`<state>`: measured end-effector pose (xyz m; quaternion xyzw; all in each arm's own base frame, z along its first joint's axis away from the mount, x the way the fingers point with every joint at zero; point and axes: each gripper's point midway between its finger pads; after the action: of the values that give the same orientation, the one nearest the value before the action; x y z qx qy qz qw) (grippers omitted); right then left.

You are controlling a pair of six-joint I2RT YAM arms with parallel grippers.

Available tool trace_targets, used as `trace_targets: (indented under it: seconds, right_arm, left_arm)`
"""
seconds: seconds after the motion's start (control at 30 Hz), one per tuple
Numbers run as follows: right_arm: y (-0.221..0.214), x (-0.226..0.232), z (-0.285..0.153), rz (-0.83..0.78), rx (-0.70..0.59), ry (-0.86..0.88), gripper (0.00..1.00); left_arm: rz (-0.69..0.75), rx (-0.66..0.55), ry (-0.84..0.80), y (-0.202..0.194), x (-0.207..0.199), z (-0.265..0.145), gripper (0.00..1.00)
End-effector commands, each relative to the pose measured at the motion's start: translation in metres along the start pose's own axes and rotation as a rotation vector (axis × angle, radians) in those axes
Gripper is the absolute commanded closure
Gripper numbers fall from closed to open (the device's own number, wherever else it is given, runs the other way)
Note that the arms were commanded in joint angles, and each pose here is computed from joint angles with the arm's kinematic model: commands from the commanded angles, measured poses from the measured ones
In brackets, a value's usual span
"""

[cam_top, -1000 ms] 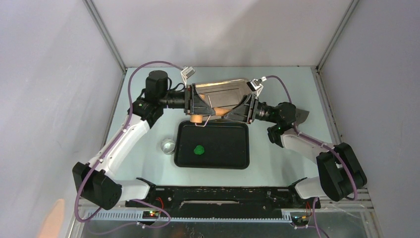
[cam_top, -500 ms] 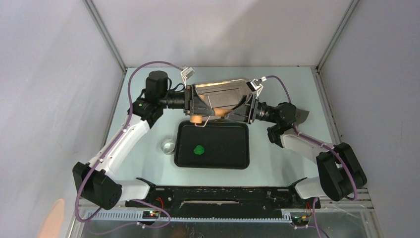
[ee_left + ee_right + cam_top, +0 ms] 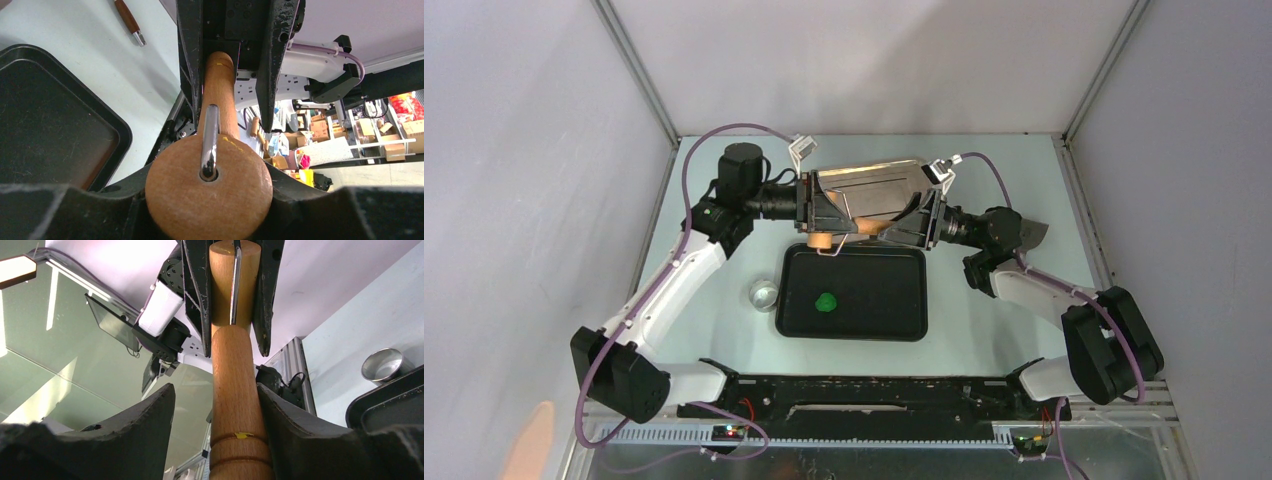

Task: Roll out the dumpling wrappers from the dough
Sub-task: Pick up the rolling pin from the center of the board.

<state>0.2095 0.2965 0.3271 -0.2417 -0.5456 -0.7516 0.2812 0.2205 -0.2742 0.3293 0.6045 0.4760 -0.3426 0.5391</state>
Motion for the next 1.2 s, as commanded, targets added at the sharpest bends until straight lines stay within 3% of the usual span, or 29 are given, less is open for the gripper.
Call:
trace_targets:
  seconds: [0.0,0.73,1.17]
  right_arm:
    - [0.0074,0.0057,0.0061,-0.056,-0.036,0.023,0.39]
    - [0.0167,0.0022,0.0014,-0.071,-0.068,0.017,0.38]
    - [0.0108,0.0011,0.0033,-0.058,-0.047,0.028,0.53]
  left_arm:
    - [0.053,0.035,-0.039,-0.0078,-0.0157,-0.0007,1.00]
    - [0.028,0.061,-0.018,-0.0112,-0.0084,0.0036,1.00]
    - [0.029,0.065,-0.019,-0.0095,-0.0083,0.0051,1.00]
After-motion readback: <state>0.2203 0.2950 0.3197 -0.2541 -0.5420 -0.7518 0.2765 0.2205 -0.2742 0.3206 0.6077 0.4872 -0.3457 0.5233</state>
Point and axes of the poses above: each gripper's point midway between its finger pads, its own z axis out along the fingers, its own x axis along the line the jaws close on, y = z × x, and after that the axes turned 14 degrees about -z, right-handed
